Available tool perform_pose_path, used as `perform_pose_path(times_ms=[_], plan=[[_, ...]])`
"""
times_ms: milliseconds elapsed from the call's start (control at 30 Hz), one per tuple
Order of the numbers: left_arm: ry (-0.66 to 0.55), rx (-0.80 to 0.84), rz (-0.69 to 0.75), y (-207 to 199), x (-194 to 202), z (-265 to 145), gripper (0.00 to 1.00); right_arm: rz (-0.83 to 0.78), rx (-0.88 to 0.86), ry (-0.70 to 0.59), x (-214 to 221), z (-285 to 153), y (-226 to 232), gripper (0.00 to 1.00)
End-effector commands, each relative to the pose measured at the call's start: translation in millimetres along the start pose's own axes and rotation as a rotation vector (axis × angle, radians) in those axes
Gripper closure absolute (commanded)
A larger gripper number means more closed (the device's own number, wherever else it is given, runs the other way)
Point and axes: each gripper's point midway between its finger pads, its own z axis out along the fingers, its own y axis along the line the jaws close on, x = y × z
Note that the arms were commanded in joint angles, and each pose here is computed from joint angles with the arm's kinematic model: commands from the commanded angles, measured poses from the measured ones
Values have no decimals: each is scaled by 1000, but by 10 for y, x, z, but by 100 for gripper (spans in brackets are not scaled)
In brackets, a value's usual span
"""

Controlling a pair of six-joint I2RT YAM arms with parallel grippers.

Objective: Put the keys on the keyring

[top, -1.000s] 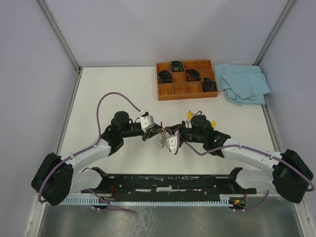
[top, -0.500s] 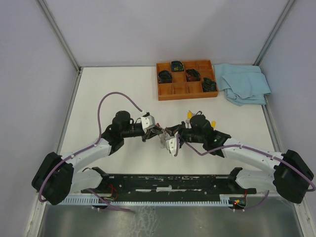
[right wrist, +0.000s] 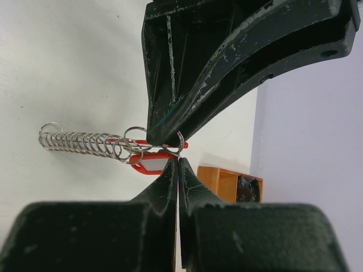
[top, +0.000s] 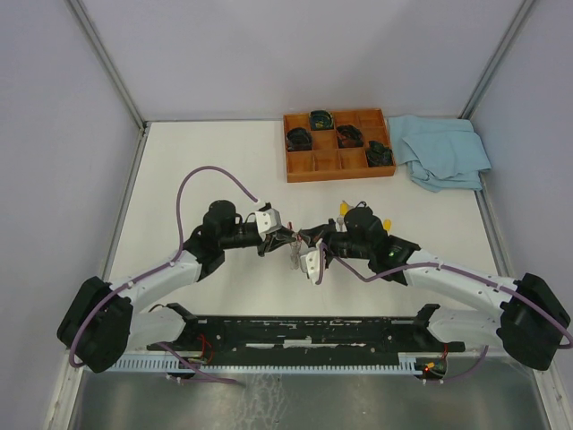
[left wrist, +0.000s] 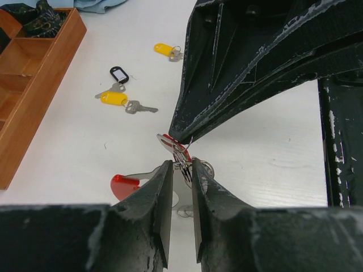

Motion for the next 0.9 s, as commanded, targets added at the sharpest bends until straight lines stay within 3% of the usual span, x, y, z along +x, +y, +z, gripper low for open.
perform_pose_path(times_ms=[0, 300, 500, 867], plan=[[-78, -13, 76, 89, -335, 0, 74, -51, 76, -37, -190, -49, -329, 99], [-86, -23, 71, 105, -384, -11, 78, -58, 70, -33, -194, -48, -335, 99], [-87, -35, 78, 120, -392, -23, 97, -58, 67, -6, -137, -64, -303, 99], [-124, -54, 109, 112, -457, -66, 97, -16, 26, 70, 68, -62, -97, 99]])
